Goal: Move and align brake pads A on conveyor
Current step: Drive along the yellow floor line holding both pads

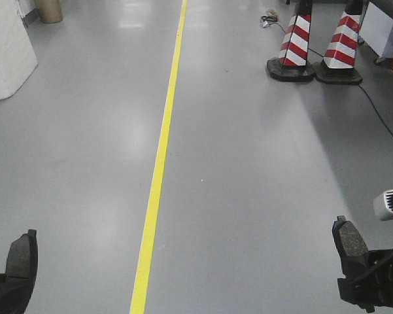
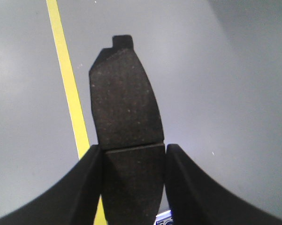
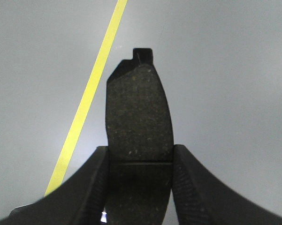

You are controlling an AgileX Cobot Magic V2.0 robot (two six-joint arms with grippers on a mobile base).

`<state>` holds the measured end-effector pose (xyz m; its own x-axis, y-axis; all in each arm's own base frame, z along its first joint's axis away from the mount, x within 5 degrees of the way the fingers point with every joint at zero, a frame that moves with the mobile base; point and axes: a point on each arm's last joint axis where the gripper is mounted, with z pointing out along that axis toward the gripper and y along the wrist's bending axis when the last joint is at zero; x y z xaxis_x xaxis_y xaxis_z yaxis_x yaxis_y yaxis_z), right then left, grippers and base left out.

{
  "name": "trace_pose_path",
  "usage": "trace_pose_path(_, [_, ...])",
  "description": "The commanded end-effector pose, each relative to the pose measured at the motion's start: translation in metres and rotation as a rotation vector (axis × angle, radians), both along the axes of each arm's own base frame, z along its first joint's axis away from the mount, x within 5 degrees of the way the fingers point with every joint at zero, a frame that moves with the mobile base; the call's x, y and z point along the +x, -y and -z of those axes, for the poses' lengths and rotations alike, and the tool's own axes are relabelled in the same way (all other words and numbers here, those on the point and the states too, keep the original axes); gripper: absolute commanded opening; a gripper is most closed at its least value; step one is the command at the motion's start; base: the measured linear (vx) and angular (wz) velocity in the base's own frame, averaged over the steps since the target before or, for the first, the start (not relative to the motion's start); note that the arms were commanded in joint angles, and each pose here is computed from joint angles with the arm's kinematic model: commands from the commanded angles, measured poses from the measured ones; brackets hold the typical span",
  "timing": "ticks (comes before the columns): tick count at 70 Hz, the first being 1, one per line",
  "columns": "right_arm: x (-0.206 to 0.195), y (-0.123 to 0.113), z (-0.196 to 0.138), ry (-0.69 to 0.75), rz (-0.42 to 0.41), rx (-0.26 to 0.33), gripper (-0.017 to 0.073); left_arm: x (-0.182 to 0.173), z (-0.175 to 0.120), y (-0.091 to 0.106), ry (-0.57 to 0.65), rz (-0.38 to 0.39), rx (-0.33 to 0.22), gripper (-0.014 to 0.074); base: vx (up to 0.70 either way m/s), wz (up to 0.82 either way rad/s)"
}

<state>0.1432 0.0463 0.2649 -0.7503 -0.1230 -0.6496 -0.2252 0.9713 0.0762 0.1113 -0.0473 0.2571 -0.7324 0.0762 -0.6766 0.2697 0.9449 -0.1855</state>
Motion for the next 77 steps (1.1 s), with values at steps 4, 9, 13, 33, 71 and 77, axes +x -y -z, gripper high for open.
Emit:
trace_pose_path(4, [0.0054,-0.0012,-0.0143,0.103,-0.005,0.021,0.0059,0.0057,-0.0145,0.0021,0.094,-0.01,-0.043,0.0083,0.6,-0.01])
trace_pose_path(9, [0.0054,-0.0012,-0.0143,0.103,-0.005,0.021,0.0059,0.0057,-0.0145,0.0021,0.094,-0.01,-0.043,0.0083,0.61,-0.01])
trace_pose_path(13, [0.0054,-0.0012,-0.0143,0.103,-0.005,0.021,0.0059,0.0057,-0.0145,0.0021,0.094,-0.01,-0.043,0.0083,0.61,0.0])
trace_pose_path(33, [0.0054,-0.0012,-0.0143,0.103,-0.005,0.021,0.0059,0.0057,-0.0145,0.0021,0.094,-0.01,-0.043,0.0083,0.63,-0.01])
trace_pose_path(71, [0.0059,-0.0014,-0.0139,0.101,-0.005,0.02,0.0059,0.0056,-0.0145,0.0021,0.093,-0.01,-0.043,0.0083,0.65,-0.01])
trace_pose_path(77, [0.0059,-0.0014,-0.0139,0.101,-0.005,0.02,0.0059,0.0056,-0.0145,0.0021,0.093,-0.01,-0.043,0.0083,0.66,-0.08])
